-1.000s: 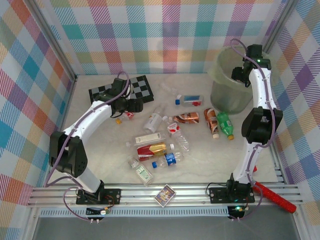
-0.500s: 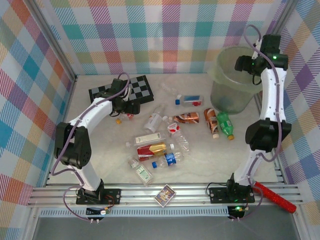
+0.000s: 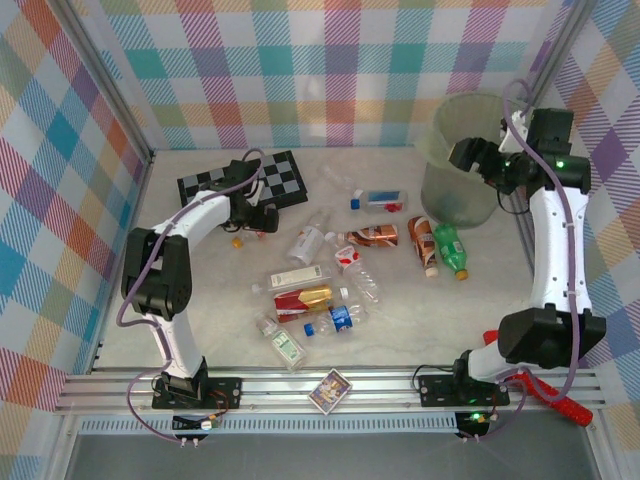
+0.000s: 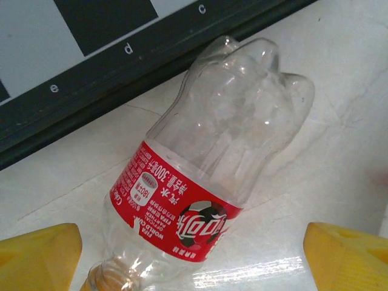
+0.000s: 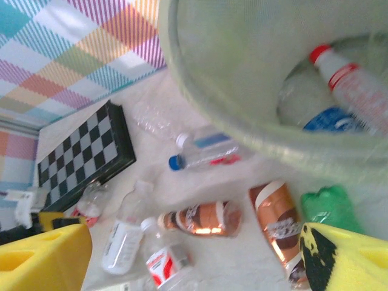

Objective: Put the plastic bottles in the bin

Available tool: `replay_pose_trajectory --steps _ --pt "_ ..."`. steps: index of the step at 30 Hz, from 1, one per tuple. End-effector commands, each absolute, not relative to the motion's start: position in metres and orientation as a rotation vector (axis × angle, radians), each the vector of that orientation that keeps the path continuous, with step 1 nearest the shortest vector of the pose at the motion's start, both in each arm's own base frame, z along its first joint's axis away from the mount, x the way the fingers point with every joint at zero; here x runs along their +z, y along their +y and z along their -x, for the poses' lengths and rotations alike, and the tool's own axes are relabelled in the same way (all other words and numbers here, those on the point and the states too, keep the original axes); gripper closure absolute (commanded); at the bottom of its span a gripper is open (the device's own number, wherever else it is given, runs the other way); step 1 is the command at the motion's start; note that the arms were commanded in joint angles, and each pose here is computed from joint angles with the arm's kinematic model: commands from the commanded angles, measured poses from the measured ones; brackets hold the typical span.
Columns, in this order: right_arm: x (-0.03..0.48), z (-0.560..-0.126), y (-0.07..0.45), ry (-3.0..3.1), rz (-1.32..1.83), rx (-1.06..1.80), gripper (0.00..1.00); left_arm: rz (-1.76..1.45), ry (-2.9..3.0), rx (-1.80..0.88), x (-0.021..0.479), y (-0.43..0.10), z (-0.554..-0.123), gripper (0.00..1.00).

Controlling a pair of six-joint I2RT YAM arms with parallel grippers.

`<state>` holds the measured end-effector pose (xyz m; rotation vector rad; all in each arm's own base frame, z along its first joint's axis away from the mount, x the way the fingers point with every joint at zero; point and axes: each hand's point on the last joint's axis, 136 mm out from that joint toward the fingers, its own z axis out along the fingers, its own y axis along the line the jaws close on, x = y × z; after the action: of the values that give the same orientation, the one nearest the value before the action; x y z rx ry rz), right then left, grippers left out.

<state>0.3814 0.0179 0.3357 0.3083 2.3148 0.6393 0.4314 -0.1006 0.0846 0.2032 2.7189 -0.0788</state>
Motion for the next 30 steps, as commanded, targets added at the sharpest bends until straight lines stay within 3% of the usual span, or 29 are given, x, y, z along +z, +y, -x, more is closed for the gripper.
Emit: replay_pose_trajectory --steps 1,9,20,30 --pt "0.349 -0.364 0.034 2.270 -0.320 0.777 0.11 -0.213 2.750 -0.101 0.078 -0.100 -0.428 0.09" --pt "0.330 -0.333 0.066 2.251 -0.270 1.025 0.09 -0.185 2.808 -0.122 0.058 -0.100 -0.415 0.25" --pt "0.313 -0.330 0.078 2.245 -0.329 1.121 0.10 -0.175 2.810 -0.111 0.051 -0.103 -0.410 0.46" --pt "0.318 -0.340 0.110 2.255 -0.238 1.166 0.11 -0.194 2.716 -0.255 0.101 -0.128 -0.408 0.48"
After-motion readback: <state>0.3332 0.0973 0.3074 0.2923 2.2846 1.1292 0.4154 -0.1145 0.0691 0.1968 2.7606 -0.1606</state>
